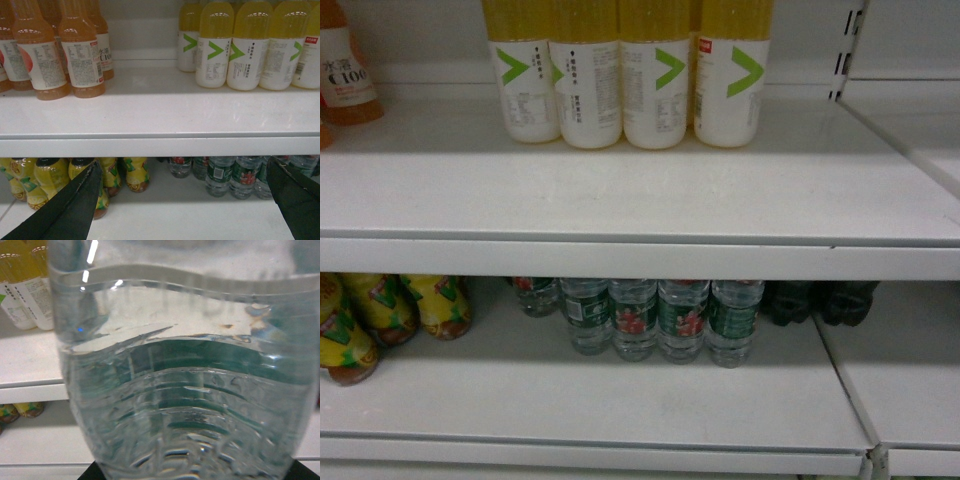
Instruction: Move water from second to third shelf
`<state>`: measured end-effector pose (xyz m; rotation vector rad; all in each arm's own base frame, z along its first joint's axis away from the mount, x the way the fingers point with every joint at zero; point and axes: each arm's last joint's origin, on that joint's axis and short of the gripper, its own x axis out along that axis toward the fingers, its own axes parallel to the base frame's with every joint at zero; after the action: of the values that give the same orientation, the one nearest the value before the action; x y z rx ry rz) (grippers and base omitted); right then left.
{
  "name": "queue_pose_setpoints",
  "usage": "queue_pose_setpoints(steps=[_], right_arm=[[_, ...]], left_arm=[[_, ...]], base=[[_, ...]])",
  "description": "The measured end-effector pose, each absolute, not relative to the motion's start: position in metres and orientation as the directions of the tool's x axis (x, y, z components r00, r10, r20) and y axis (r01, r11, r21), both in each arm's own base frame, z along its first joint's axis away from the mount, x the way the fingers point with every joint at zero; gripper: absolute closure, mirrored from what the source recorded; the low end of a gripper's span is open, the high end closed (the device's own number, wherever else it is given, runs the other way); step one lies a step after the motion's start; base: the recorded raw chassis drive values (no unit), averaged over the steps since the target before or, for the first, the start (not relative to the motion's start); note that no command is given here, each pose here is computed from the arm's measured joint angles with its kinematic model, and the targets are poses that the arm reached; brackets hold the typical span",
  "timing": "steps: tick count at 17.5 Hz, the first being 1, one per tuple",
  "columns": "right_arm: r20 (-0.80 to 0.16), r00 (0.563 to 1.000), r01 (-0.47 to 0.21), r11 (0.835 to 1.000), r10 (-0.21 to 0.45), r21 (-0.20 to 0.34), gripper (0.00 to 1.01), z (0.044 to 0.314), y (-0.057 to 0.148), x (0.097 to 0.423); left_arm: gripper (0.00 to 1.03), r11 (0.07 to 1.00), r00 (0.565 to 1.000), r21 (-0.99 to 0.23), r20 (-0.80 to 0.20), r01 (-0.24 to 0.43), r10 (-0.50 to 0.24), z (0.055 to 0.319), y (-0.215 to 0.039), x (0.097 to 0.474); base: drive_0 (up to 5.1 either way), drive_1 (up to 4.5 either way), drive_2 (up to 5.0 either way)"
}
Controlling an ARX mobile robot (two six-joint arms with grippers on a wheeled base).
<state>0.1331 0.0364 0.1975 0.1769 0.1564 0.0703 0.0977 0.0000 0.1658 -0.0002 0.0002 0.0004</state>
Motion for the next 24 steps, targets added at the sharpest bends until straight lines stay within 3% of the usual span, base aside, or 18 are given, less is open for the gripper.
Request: queue_pose_setpoints(steps=[24], right_arm=[[-0.154, 0.985, -0.055, 0.982, 0.083, 0.179, 0.59, 0.1970, 0.0364, 0.1331]], left_arm=[[0.05, 1.000, 1.000, 0.000, -0.002, 0.000, 0.000, 0.1656, 0.0000, 0.0977]], base=[[0.0, 0.00, 0.0]])
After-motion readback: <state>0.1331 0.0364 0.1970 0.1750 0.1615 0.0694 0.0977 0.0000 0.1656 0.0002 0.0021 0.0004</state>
